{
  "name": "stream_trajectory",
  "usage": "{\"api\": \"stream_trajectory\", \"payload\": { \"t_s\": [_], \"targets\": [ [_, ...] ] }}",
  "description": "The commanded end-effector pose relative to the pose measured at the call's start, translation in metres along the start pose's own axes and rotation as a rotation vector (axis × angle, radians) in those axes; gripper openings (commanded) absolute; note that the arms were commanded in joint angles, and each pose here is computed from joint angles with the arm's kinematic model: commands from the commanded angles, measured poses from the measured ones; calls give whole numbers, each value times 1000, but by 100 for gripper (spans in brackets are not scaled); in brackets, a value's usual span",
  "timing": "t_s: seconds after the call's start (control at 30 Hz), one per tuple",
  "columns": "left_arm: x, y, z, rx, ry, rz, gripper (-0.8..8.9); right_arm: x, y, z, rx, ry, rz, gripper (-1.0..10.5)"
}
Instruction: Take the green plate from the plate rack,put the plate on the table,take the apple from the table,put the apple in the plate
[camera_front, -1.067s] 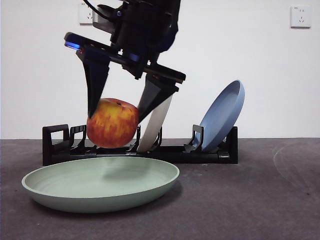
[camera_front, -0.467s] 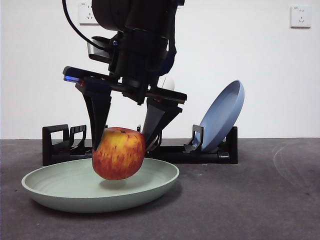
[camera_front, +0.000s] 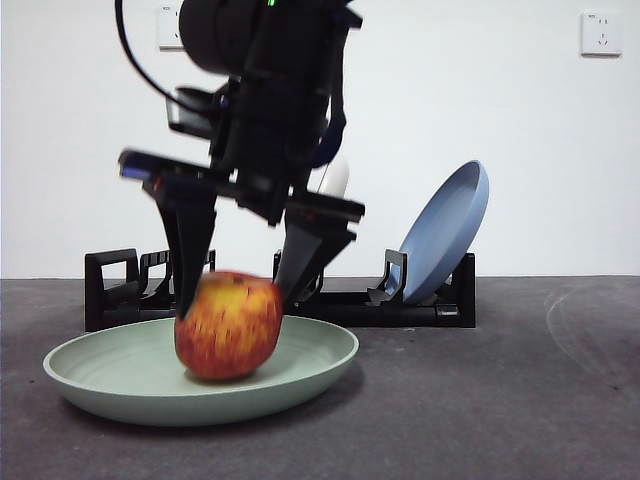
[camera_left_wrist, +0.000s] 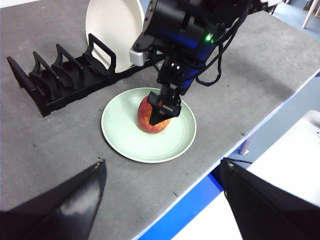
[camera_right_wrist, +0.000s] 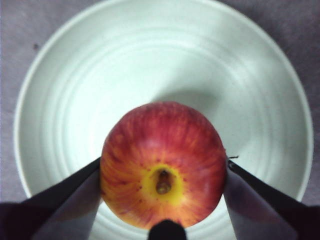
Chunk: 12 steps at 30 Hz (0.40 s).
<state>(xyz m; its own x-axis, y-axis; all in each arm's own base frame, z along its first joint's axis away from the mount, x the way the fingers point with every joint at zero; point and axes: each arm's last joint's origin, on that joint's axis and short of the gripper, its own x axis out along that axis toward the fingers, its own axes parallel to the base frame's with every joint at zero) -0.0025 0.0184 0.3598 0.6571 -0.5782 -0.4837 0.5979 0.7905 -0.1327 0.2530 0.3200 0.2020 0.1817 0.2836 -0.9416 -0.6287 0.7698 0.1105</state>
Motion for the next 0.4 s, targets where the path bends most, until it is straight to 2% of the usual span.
{"api": "stream_trajectory", "payload": {
  "t_s": [0.03,0.1,0.17,0.3,0.37,0.4],
  "targets": [
    [0,0,-1,-10,-3,5,377,7,2,0,-12,10,2,-12],
    [0,0,-1,-10,-3,5,377,8,2,0,-13,6,3,-8],
    [0,0,-1,-11,-3,5,377,8,2,2,-12,-8,7,45],
    [0,0,-1,-11,-3,5,377,8,2,2,-9,-15,9,418],
    [0,0,-1,-10,-3,5,377,8,2,2,-9,-9,7,551],
    [0,0,-1,-10,-3,5,377,8,2,2,-9,-7,7,580]
  ]
}}
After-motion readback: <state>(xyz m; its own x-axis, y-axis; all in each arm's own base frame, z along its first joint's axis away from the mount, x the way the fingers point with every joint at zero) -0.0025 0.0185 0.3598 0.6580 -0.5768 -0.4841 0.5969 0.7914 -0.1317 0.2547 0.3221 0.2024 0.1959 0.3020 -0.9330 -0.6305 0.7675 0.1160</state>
